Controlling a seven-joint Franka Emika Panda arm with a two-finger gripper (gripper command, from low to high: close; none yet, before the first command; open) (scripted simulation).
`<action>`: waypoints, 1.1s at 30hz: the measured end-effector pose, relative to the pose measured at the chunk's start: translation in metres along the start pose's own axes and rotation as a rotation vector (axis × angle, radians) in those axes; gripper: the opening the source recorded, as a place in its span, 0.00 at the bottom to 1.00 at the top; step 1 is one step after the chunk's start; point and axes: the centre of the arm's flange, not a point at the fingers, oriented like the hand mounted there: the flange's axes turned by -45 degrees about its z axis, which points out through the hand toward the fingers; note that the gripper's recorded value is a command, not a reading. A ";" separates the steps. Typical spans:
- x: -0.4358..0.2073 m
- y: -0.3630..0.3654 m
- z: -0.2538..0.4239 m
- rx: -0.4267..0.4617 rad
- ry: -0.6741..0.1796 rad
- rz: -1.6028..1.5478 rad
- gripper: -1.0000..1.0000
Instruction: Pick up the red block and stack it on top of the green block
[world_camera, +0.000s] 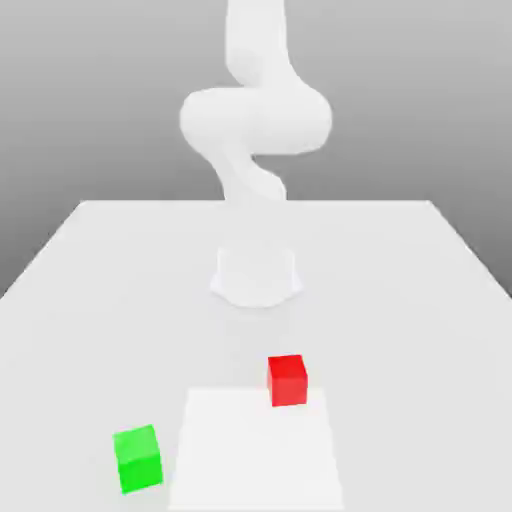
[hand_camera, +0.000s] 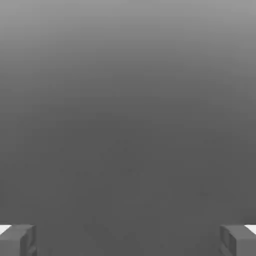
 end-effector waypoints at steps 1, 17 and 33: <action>-0.009 -0.003 0.025 0.003 -0.037 -0.007 0.50; -0.313 -0.034 0.295 0.036 -0.668 -0.106 0.50; -0.382 -0.035 0.344 0.037 -0.723 -0.114 0.00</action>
